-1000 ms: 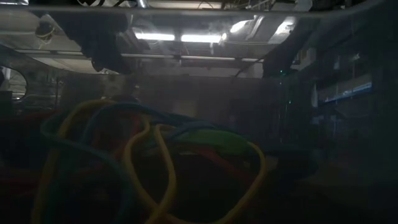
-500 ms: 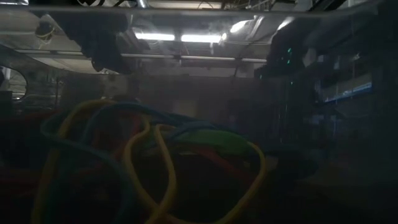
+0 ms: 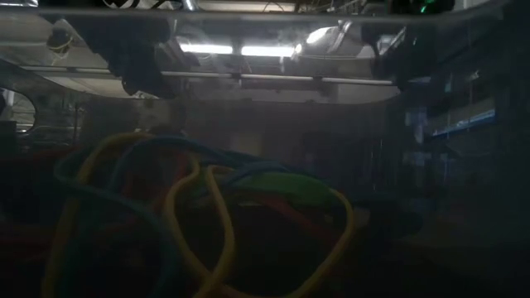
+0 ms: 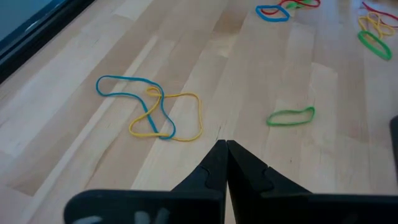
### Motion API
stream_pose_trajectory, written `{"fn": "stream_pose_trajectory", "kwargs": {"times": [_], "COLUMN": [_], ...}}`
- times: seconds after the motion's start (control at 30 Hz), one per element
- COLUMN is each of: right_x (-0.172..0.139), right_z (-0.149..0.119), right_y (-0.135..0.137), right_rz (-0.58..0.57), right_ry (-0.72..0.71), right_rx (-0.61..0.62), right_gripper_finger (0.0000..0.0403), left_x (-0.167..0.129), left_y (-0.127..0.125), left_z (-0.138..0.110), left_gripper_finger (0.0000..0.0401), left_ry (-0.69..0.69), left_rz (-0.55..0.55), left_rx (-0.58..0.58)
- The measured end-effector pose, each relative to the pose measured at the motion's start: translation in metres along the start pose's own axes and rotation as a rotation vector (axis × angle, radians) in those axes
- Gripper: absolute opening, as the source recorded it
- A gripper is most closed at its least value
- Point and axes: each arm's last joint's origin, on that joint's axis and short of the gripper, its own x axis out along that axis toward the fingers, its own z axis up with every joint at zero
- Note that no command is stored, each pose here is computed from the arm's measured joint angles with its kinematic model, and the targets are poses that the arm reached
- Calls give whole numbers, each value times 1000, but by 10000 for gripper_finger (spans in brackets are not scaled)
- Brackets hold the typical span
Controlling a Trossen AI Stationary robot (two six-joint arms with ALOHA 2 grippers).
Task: Pick and place rubber bands into bin
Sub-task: Put the black rubber band into the black bin
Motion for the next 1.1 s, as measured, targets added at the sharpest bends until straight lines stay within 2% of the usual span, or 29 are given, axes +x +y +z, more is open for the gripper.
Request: {"fn": "stream_pose_trajectory", "kwargs": {"times": [0.17,0.37,0.5,0.63,0.77,0.9,1.1], "right_x": [-18,-34,-48,-64,-72,-69,-53], "right_z": [-13,-21,-27,-26,-19,-13,-15], "right_y": [36,101,144,186,232,275,321], "right_rz": [109,324,392,388,394,367,338], "right_ry": [-137,-375,-513,-535,-519,-475,-393], "right_rx": [-26,-135,-131,-148,-197,-238,-241], "right_gripper_finger": [2,2,1,1,1,0,0], "left_x": [0,0,-1,-2,-2,-3,-5], "left_y": [0,0,0,0,1,1,2], "left_z": [0,-1,-1,-1,-2,-5,-11], "left_gripper_finger": [2,2,2,2,2,2,2], "left_ry": [0,15,13,10,18,49,108], "left_rz": [0,3,2,-9,-13,-30,-54], "left_rx": [76,200,304,369,388,387,373]}}
